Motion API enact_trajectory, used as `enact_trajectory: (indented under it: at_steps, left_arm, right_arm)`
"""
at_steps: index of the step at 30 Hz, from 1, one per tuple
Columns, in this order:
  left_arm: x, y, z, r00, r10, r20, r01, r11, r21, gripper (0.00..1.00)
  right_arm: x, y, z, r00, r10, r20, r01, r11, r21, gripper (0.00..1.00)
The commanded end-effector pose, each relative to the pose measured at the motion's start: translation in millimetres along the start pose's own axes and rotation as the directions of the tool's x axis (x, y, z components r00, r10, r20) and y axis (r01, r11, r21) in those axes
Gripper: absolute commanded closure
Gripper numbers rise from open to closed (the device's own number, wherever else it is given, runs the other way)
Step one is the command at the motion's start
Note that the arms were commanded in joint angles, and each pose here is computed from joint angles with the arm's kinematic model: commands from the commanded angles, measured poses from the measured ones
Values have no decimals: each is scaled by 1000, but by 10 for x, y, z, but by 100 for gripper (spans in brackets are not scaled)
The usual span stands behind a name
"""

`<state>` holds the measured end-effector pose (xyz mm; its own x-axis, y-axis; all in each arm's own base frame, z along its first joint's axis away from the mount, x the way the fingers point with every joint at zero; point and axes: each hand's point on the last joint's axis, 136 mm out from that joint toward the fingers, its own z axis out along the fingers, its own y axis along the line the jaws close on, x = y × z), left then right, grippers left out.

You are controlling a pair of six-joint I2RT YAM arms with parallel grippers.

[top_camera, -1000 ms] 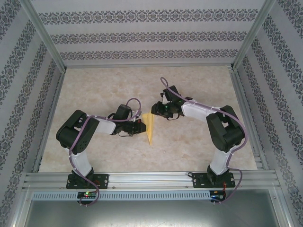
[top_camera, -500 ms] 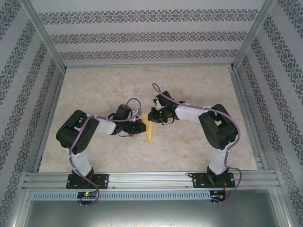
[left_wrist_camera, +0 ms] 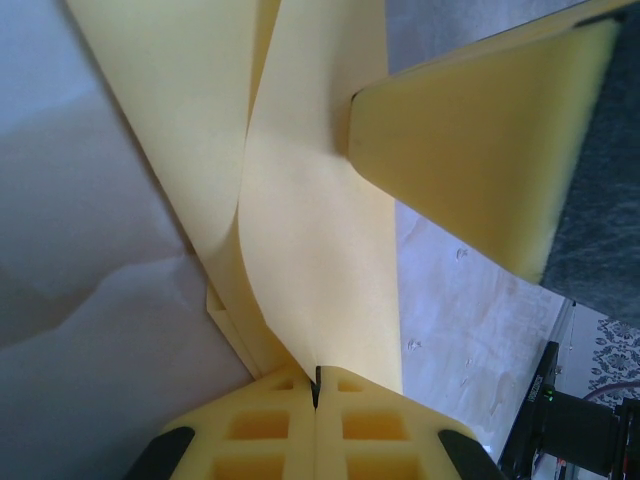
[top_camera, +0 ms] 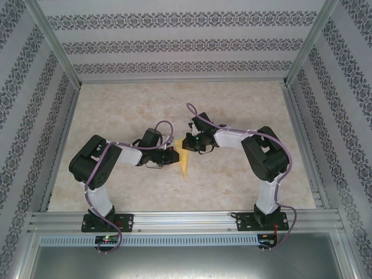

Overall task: Fold a paper plane with a square sheet of paper (fold left side to right side)
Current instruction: Fold the wing for the fifth time at the center of the table.

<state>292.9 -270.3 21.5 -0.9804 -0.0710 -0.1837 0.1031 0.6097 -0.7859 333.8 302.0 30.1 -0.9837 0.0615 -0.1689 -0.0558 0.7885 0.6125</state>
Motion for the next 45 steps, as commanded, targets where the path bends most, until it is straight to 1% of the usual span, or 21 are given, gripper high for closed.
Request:
enact_trajectory:
  at_steps: [1,14,19,26,32,38,42,45]
  left_arm:
    - [159,172,80,999,-24,-27,22,998,-54,97]
    - [173,190,78,999,-26,-27,24,998,-59,98]
    - [176,181,74,999,-24,-28,23,998,-57,98]
    - [144,113,46,1000,-19,-18,18,999,-41,97]
    - [73,-46,-38,1000,-3,3,3,1000,-18,89]
    - [-15,-287,-293,997,51,50,-50,998,-33,67]
    - [3,-355,-512,993,95,72,-88,992,-91,65]
    - [56,-521,-589,991,113,66,-110,993,-42,67]
  right_arm:
    - [-28,-32,58,1000,-17,4,17,1000,12,96]
    - [0,-116,119,1000,-10,-12,10,999,32,96]
    - [71,-182,147,999,-2,-35,4,999,49,96]
    - [239,-385,169,997,14,-75,-6,994,105,96]
    - [348,-511,189,995,24,-101,-10,990,139,96]
    - [368,-517,201,994,22,-108,-6,990,138,96]
    - [363,-515,198,994,20,-106,-5,990,138,96]
    - [359,-513,193,994,18,-104,-3,990,138,96]
